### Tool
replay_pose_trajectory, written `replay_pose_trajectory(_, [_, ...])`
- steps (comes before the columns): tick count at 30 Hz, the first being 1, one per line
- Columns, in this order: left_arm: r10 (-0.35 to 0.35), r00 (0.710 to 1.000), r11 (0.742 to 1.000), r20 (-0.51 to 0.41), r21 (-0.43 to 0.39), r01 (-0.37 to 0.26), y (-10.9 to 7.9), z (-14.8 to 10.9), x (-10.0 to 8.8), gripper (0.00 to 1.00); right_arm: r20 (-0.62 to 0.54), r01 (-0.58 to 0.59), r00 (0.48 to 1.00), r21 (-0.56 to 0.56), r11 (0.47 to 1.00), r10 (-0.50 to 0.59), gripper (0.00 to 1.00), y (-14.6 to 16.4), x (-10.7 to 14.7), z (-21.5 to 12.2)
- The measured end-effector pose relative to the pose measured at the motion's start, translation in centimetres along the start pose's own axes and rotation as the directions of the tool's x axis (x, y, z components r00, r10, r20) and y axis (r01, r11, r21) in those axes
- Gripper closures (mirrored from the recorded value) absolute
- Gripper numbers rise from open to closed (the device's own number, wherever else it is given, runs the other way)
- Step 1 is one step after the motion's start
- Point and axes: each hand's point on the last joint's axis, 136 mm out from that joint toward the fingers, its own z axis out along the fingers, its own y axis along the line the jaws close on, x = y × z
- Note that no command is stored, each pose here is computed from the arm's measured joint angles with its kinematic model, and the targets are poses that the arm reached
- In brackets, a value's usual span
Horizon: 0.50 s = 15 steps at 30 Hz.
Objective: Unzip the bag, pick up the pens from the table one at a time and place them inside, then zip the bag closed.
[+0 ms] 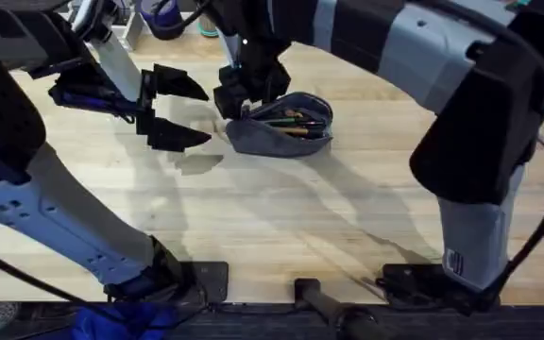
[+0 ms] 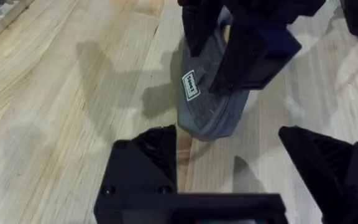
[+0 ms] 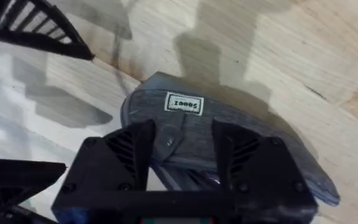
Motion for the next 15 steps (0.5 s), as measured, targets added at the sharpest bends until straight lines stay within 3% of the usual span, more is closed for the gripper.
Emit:
replay_pose_trajectory(7, [-0.001,1.000,1.000,0.000,0.000,0.001,0.00,0.00,-0.01,0.007,-0.006,0.000,1.000,0.002,1.000,0.000,0.613,-0.05,0.14,-0.02])
replay_pose_trajectory(14, [-0.001,1.000,1.000,0.001,0.000,0.001,0.01,0.00,-0.01,0.007,-0.010,-0.001,1.000,-0.001,1.000,0.001,0.951,-0.01,0.23,-0.02])
replay_pose_trajectory(15, [-0.001,1.000,1.000,0.001,-0.001,0.001,0.01,0.00,-0.02,0.007,-0.010,-0.001,1.000,0.000,1.000,0.001,0.963,-0.01,0.24,-0.02])
